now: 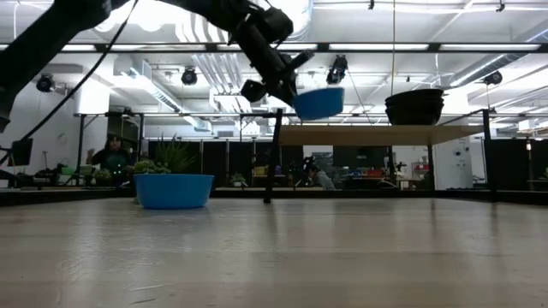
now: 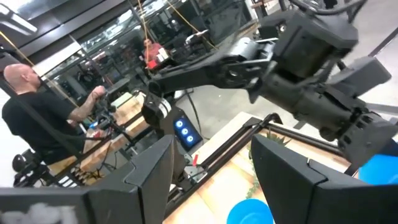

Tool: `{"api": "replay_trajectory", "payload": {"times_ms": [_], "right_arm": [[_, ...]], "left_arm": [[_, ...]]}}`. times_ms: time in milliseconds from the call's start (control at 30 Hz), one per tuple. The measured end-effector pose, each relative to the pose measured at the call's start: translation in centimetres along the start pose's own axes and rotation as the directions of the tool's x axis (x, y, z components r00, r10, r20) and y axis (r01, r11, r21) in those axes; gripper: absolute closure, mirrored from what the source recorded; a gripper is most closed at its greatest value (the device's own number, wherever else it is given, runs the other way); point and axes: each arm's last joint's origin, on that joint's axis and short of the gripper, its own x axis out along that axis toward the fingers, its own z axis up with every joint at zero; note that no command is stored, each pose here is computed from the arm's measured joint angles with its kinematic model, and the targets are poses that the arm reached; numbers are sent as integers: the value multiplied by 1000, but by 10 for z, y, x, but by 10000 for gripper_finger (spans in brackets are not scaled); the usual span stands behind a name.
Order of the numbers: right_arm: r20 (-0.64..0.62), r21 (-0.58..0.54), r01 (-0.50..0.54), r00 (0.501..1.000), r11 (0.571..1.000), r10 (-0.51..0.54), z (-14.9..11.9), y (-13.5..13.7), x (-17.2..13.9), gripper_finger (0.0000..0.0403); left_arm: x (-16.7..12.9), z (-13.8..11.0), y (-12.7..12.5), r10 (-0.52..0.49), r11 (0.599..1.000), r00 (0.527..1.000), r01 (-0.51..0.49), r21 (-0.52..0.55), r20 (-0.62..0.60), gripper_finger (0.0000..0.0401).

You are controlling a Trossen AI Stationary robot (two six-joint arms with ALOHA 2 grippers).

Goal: Pick & Place Mini bowls
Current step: Put the bottom right blue bowl on the shelf

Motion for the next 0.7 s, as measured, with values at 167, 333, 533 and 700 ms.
{"api": "replay_trajectory", "payload": {"times_ms": [167, 333, 533, 700], "right_arm": [[-4, 2, -5, 1000, 1000, 5, -1, 1, -1, 193], [-8, -3, -2, 1000, 1000, 2, -1, 1, -1, 193], [-23, -17, 9, 1000, 1000, -10, -3, 0, -1, 193], [-23, -23, 13, 1000, 1000, -13, -3, -1, -1, 193]], "left_arm": [[13, 0, 12, 31, 999, 999, -32, -36, -24, 401], [14, 2, 13, 27, 998, 1000, -27, -51, -12, 400], [14, 3, 12, 11, 998, 1000, -11, -61, 1, 387], [14, 3, 12, 11, 998, 1000, -11, -64, 1, 368]]}}
